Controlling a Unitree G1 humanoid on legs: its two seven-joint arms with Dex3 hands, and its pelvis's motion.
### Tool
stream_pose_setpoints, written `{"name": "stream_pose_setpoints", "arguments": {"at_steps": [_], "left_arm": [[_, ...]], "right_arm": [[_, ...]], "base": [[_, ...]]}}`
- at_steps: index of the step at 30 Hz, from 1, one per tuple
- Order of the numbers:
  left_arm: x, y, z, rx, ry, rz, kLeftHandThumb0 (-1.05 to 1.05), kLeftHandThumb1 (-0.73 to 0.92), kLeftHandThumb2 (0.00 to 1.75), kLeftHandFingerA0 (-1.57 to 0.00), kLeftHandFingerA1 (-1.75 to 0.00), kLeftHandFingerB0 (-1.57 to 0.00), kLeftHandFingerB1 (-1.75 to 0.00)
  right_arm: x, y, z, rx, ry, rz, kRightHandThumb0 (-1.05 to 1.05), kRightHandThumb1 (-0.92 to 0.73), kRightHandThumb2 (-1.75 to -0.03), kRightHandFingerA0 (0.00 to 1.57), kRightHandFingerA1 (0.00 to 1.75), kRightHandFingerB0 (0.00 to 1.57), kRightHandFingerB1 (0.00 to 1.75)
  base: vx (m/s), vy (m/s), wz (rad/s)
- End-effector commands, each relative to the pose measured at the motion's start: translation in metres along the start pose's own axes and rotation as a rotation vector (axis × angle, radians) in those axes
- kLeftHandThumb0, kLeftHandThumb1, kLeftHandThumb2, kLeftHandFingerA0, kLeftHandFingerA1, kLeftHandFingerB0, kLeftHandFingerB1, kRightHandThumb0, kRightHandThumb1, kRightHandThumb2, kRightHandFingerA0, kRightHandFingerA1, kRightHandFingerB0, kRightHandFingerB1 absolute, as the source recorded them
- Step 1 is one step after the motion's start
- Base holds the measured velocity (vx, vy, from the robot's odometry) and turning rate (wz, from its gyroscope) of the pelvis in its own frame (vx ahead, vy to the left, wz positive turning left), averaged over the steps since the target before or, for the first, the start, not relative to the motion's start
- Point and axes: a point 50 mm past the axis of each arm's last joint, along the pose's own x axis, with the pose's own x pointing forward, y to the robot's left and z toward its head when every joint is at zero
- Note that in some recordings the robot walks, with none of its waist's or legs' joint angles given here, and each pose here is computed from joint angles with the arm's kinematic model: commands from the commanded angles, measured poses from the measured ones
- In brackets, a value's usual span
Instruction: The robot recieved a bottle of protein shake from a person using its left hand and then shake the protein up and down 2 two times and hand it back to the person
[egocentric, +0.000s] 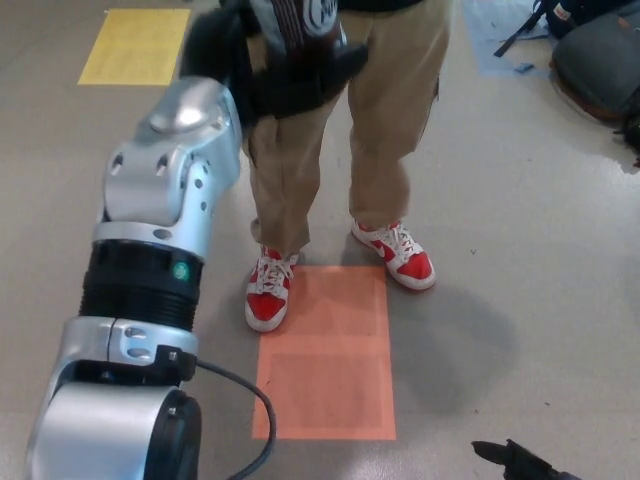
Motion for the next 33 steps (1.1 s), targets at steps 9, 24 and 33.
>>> {"name": "stream_pose_setpoints", "arguments": {"at_steps": [9, 24, 33], "left_arm": [[0.002, 0.001, -0.042, 0.056, 0.164, 0.005, -0.17, 0.61, 0.63, -0.88, -1.59, -0.60, -0.59], [-0.003, 0.013, -0.063, 0.035, 0.188, 0.036, -0.29, 0.52, 0.56, -0.76, -1.55, -0.67, -0.56], [-0.002, 0.009, -0.054, 0.093, 0.150, 0.035, -0.24, 0.59, 0.60, -0.80, -1.58, -0.65, -0.54]], "right_arm": [[0.002, -0.007, -0.001, -0.011, -0.008, -0.006, -0.66, -0.79, -0.64, 0.49, 0.37, 0.40, 0.35], [0.002, -0.006, -0.001, -0.002, -0.008, -0.007, -0.66, -0.79, -0.64, 0.49, 0.37, 0.40, 0.35], [0.002, -0.006, -0.001, -0.007, -0.004, -0.011, -0.67, -0.79, -0.64, 0.50, 0.37, 0.40, 0.35]], "base": [[0.00, 0.000, 0.00], [0.00, 0.000, 0.00], [0.00, 0.000, 0.00]]}}
